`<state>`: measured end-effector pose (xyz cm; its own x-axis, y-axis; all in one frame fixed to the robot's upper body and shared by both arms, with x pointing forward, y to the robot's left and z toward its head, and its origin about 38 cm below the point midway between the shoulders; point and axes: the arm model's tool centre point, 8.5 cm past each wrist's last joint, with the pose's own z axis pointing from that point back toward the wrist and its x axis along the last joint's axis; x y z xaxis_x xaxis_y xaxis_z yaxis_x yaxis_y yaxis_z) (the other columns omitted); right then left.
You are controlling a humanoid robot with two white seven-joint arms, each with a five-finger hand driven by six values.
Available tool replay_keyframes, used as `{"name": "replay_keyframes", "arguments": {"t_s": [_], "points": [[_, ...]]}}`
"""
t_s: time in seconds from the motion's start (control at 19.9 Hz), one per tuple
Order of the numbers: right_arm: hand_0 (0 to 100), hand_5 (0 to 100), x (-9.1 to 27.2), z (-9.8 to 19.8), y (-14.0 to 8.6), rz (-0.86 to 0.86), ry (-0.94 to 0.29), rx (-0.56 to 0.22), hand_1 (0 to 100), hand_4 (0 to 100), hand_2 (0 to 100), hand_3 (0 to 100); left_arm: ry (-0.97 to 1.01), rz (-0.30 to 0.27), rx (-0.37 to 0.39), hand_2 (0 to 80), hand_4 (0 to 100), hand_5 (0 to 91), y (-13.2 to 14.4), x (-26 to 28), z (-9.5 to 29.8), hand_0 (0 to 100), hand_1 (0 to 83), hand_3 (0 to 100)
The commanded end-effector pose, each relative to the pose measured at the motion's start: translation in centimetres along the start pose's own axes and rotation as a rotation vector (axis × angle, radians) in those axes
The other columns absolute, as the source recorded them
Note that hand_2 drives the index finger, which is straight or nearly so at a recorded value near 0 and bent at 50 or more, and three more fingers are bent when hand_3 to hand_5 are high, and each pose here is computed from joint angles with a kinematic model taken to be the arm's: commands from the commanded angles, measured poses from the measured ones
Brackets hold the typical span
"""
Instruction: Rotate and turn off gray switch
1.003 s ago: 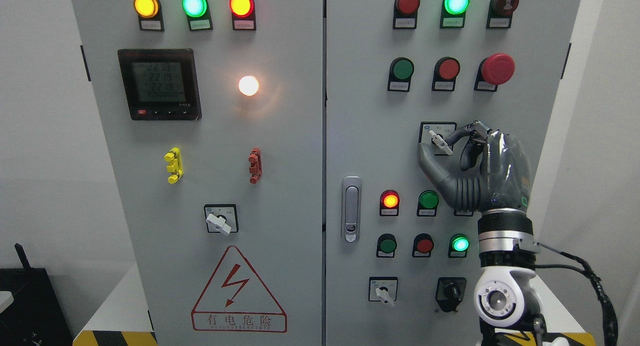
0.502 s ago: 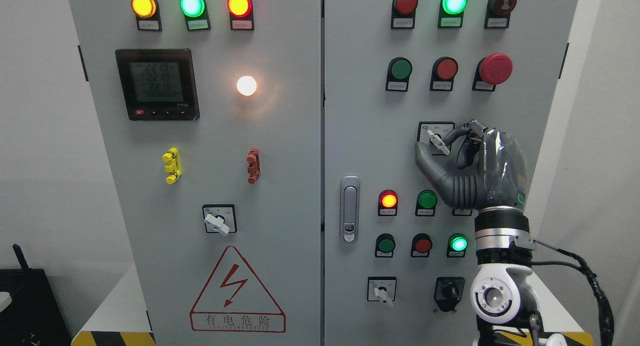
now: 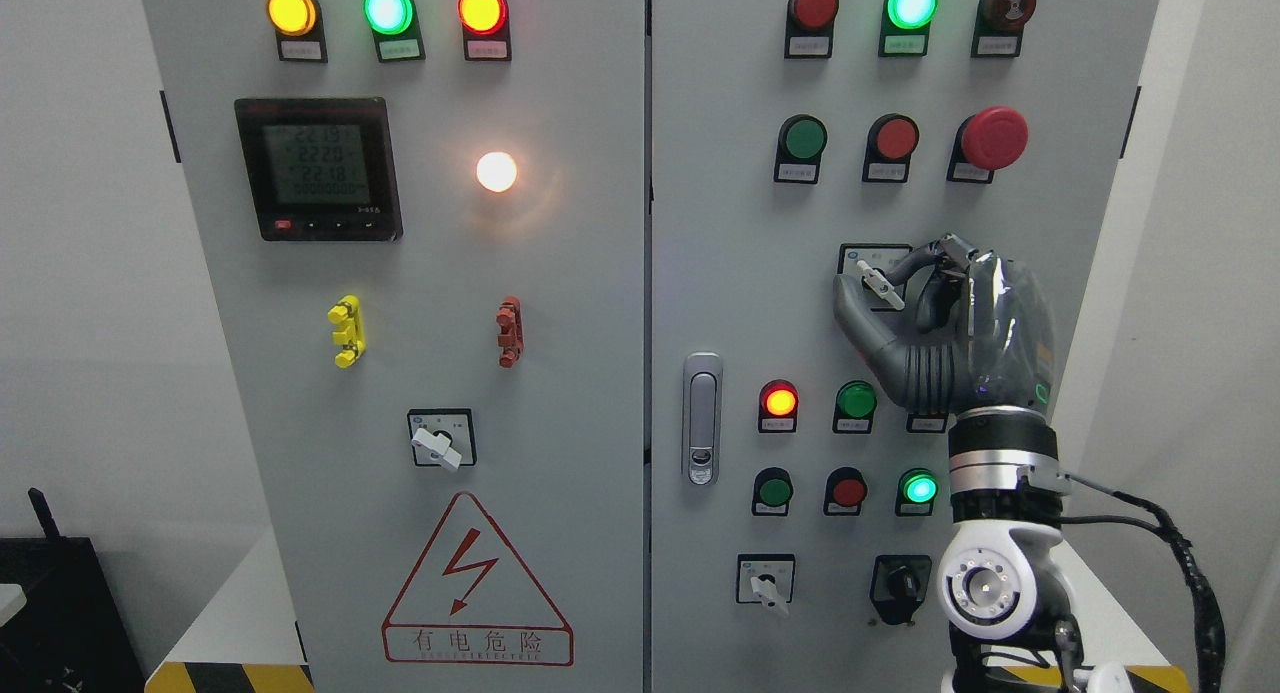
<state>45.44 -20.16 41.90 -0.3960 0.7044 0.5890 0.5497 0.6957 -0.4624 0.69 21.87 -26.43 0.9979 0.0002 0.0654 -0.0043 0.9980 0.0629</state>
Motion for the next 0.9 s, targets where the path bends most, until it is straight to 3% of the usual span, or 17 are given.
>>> {"name": "replay_keyframes", "arguments": {"t_s": [0.0,0.85], "points": [[16,100,-0.97,-0.19,-0.65,0.003,0.027,-0.018,45,94,60,99,-0.034,0.029,0.001,0.0,0,0.0,0.02,1.48,-0.10,12,38.9,0],[17,100,-1.33,-0.02,-0.74,0.014,0.030,-0.024,45,94,61,100,-0.034,0.028,0.001,0.0,0,0.0,0.02,1.48,-0.10,12,38.9,0]]}}
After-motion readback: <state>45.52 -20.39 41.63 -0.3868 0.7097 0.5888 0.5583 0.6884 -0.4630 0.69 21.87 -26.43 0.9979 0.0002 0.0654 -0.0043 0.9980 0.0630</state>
